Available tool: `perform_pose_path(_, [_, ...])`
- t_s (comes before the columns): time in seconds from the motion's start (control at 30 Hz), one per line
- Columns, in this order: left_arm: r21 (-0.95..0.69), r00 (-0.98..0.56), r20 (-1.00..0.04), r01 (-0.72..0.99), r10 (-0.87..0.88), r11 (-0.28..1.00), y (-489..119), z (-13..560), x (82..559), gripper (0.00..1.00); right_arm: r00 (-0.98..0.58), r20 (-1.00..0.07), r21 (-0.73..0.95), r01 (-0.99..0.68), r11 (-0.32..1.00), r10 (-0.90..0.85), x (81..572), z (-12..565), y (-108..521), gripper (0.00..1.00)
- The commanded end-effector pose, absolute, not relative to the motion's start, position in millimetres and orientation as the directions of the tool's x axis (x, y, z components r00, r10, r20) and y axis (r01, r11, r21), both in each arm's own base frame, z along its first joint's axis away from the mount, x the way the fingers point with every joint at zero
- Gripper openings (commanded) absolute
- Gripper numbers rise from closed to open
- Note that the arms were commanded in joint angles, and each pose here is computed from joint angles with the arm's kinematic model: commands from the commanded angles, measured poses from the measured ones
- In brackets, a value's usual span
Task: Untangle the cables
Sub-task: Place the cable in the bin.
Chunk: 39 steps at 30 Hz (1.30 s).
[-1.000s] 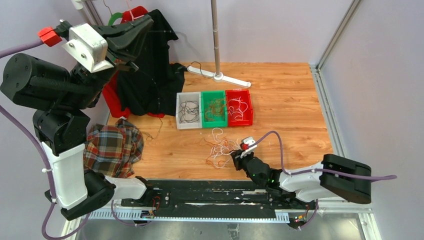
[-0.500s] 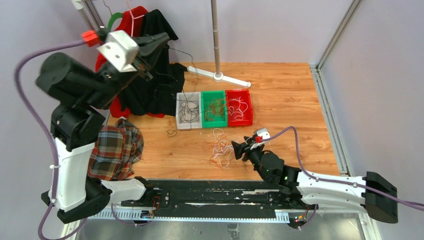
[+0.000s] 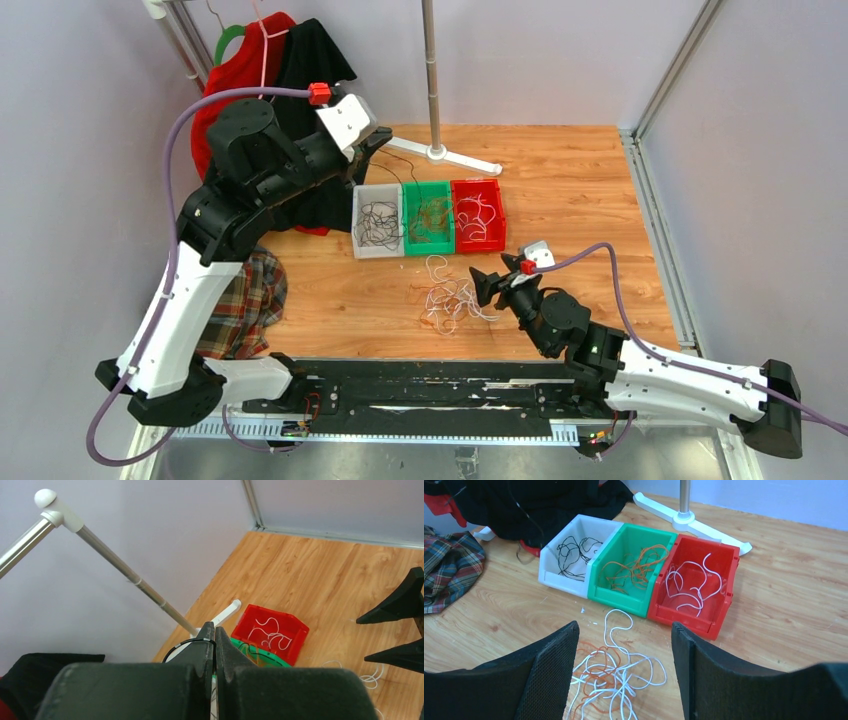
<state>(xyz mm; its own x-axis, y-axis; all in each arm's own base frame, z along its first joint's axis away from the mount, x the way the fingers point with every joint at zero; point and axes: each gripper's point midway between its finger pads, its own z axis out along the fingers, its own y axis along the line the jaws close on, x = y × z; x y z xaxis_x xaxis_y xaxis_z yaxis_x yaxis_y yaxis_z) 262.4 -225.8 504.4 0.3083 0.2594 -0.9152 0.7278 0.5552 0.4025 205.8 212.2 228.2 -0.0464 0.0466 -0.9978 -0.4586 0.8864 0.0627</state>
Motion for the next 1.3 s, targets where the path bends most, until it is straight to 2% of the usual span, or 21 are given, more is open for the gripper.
perform_pose_path(0.0, [0.430, 0.358, -0.903, 0.727, 0.240, 0.535, -232.8, 512.6, 263.8, 0.01, -0.016, -1.000, 0.017, -0.459, 0.889, 0.011, 209.6, 243.4, 211.7, 0.67])
perform_pose_path(0.43, [0.507, 0.405, -0.861, 0.721, 0.306, 0.473, -249.2, 497.2, 286.0, 0.00, 0.007, -1.000, -0.001, -0.450, 0.893, 0.002, 212.5, 253.5, 212.7, 0.64])
perform_pose_path(0.83, [0.530, 0.450, -0.847, 0.692, 0.282, 0.490, -245.1, 520.7, 293.3, 0.00, -0.006, -1.000, -0.011, -0.445, 0.895, -0.015, 213.1, 245.8, 212.6, 0.61])
perform_pose_path(1.27, [0.579, 0.374, -0.809, 0.639, 0.453, 0.507, -213.8, 447.8, 364.1, 0.01, -0.019, -0.999, -0.015, -0.416, 0.909, -0.025, 211.4, 237.9, 198.5, 0.60])
